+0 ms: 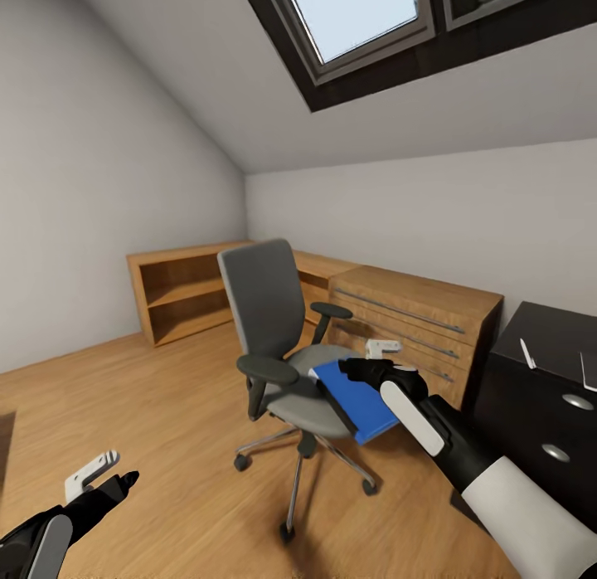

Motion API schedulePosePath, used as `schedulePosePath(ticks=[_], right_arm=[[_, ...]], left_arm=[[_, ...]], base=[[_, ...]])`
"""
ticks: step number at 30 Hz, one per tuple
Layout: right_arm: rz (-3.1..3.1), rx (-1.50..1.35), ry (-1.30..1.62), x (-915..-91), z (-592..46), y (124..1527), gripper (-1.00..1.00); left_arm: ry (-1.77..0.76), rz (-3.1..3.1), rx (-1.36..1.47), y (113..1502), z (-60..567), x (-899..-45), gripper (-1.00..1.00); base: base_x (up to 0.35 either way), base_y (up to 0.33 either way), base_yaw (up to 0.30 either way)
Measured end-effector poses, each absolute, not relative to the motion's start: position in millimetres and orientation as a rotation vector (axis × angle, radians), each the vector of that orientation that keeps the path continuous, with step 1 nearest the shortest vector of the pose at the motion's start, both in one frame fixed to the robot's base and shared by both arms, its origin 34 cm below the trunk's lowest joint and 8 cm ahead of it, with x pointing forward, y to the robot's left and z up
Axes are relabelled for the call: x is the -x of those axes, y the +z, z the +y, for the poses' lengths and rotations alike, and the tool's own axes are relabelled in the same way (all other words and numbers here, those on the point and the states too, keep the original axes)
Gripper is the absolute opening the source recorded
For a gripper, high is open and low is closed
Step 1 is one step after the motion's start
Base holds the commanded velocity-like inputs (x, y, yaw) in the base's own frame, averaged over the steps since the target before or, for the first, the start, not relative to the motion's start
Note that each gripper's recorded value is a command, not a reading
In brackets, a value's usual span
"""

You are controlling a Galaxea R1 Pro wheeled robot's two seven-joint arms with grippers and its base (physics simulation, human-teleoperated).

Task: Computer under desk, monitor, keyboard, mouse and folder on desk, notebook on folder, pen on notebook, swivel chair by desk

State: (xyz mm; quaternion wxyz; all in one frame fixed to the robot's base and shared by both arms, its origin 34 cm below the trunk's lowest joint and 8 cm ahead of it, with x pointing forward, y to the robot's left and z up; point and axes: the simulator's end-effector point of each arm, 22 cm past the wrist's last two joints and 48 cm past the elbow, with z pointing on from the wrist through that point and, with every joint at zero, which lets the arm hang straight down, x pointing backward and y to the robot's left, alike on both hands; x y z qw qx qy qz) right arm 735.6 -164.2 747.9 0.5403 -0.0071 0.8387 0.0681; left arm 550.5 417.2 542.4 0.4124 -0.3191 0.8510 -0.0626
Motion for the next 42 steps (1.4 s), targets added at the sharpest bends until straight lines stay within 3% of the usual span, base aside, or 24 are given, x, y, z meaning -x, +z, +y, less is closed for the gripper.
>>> schedulePosePath(ticks=[13,24,42], right_arm=[[2.014,0.015,0.163,-738.8,-164.3,734.8,1.00],[2.029,0.013,0.163,-740.7,-165.0,725.4,1.00],[2.035,0.011,0.167,-738.5,-164.4,721.3,1.00]], left_arm=[[-0.150,2.161,0.808,532.9,417.1,-549.3,1.00],[-0.143,2.175,0.809,526.7,416.3,-548.4,1.00],[-0.142,2.174,0.808,527.2,416.9,-548.5,1.00]], base=[[-0.260,0.000,0.000],[-0.043,0.000,-0.029],[-0.001,0.000,-0.247]])
